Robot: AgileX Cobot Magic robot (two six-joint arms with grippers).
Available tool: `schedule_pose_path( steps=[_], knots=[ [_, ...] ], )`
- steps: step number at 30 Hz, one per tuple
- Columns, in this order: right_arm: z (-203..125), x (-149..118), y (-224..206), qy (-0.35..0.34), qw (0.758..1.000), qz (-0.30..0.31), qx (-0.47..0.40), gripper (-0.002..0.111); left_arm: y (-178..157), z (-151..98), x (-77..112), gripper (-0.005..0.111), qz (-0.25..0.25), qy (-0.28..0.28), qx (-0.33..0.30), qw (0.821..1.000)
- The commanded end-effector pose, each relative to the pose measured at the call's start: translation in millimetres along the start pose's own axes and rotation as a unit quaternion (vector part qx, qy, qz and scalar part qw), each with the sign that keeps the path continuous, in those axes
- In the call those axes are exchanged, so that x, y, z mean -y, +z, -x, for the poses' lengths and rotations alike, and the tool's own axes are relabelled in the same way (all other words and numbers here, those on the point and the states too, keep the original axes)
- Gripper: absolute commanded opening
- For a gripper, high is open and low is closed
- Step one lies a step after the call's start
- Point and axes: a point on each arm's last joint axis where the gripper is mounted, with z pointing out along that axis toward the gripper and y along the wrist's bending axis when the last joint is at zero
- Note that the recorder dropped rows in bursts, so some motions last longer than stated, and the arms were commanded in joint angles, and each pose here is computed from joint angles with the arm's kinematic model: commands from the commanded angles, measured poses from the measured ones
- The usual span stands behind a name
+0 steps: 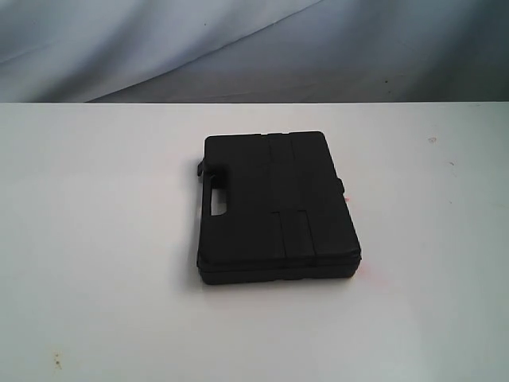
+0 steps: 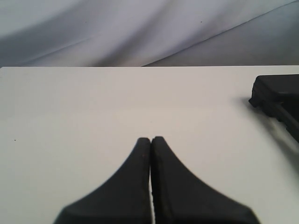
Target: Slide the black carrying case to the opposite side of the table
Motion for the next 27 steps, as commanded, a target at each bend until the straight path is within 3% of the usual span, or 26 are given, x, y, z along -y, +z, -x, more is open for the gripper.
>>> schedule_pose_path(
  steps=[1,27],
  knots=[
    [-2.1,-0.3,0.0,0.031,0.999,0.000,-0.007,0.000,0.3,-1.2,-0.1,0.000,0.000,-0.001,0.000,1.000],
    [-2.7,-0.6,-0.1,0.044,0.999,0.001,-0.010,0.000,0.3,-1.2,-0.1,0.000,0.000,-0.003,0.000,1.000]
  ],
)
